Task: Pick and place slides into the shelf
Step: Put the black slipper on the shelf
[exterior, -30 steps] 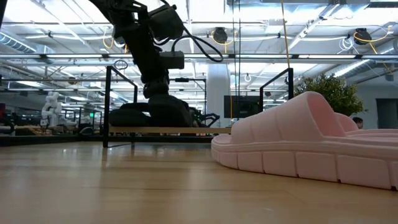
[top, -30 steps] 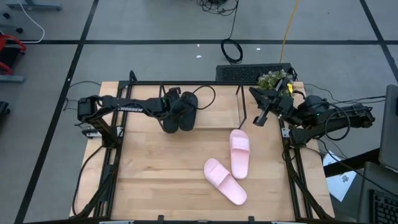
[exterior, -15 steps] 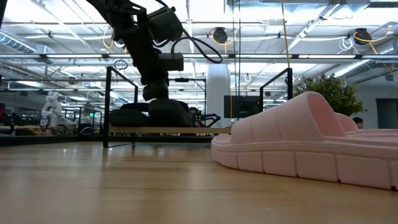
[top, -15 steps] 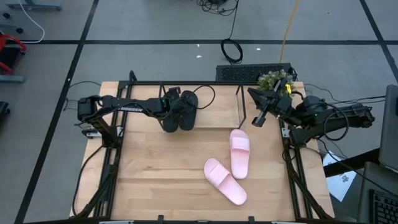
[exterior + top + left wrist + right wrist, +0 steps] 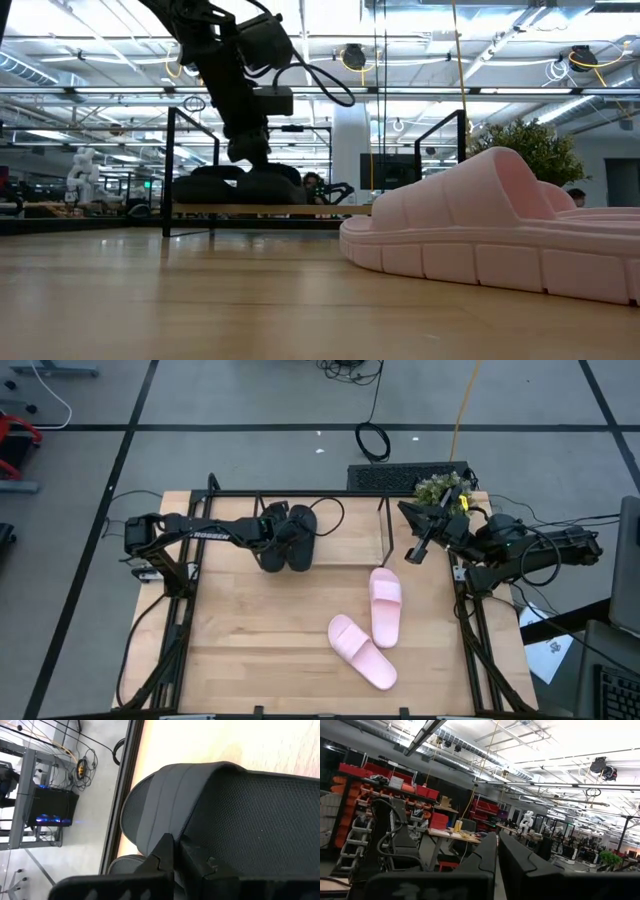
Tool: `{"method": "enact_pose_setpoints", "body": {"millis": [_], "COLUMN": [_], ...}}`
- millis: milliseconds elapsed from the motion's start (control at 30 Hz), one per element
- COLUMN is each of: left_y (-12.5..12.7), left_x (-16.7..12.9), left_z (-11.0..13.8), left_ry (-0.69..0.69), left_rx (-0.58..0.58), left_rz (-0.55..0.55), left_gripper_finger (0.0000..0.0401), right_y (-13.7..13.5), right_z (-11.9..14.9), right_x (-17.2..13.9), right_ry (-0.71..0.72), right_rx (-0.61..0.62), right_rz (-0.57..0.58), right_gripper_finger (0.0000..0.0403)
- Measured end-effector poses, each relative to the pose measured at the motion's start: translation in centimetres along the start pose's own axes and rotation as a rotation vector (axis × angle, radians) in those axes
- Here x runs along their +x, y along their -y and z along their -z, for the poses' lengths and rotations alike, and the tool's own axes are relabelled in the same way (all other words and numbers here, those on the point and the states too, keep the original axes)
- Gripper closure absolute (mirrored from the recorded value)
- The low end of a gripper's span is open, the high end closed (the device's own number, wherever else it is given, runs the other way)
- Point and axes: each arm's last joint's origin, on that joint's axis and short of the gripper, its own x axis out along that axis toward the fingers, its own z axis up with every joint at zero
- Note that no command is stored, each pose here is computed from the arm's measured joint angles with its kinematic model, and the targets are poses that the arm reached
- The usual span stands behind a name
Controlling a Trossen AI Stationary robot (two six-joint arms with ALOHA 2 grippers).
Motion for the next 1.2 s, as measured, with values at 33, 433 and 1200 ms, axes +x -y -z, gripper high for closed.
{"method": "enact_pose_setpoints", "body": {"millis": [33,433,1200], "left_y": [0.0,0.1,-0.1], "left_x": [0.0,0.0,-1.1], "left_z": [0.0,0.1,0.2], "left_ry": [-0.002,-0.006,0.012], "left_rx": [-0.001,-0.002,-0.02], "left_rz": [0.001,0.006,0.067], "left_gripper_finger": [0.0392,0.0377,0.0316], "right_y": [0.0,0.0,0.0], "right_z": [0.0,0.0,0.0], "right_x": [0.0,0.0,0.0], "right_ry": [0.0,0.002,0.001], "right_rx": [0.0,0.03,0.029], "right_rz": [0.0,-0.003,-0.004], "right_gripper_finger": [0.0394,0.0394,0.0394]}}
